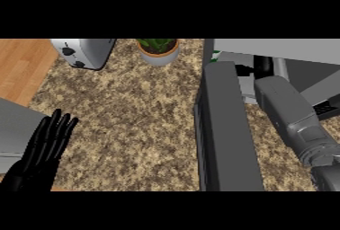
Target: Pick up the milk, place it into the microwave and close the microwave
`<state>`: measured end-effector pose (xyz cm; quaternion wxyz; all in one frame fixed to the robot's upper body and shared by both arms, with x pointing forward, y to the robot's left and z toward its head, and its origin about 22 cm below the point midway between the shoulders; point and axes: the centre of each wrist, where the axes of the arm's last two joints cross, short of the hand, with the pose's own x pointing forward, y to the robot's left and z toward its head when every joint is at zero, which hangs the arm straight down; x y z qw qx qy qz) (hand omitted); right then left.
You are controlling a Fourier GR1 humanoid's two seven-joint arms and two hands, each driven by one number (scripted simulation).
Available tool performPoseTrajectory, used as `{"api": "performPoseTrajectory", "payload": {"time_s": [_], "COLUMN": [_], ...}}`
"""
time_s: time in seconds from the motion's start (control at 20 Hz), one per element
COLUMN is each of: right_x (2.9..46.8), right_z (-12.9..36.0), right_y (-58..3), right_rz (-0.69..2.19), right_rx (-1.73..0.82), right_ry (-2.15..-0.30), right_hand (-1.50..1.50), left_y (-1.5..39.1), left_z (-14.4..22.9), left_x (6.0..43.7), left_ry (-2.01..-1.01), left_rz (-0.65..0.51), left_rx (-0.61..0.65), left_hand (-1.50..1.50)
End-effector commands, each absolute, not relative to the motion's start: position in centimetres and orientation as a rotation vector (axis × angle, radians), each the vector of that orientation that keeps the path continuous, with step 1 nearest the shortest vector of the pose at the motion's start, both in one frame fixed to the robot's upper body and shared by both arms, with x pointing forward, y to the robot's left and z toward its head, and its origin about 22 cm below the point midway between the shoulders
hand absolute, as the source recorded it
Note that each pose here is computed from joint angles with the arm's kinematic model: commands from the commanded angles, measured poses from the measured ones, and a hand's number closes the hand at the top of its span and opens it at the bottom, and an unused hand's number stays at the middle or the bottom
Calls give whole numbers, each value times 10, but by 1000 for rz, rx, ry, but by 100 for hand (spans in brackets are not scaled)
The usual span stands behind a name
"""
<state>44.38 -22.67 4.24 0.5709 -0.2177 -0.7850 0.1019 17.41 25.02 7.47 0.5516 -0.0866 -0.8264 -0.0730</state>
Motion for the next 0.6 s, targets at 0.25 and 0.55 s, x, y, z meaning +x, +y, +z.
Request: {"api": "performPoseTrajectory", "payload": {"time_s": [0.25,0.55], "right_x": [435,423], "right_z": [26,4], "right_y": [-240,-234], "right_rz": [222,177], "right_rx": [-415,-351], "right_ry": [-1843,-1850], "right_hand": [-150,-150], "left_y": [236,233], "left_z": [70,67], "left_x": [174,175], "left_ry": [-1942,-1929], "left_rz": [-186,-196], "left_rx": [-217,-239], "left_hand": [-150,-150]}}
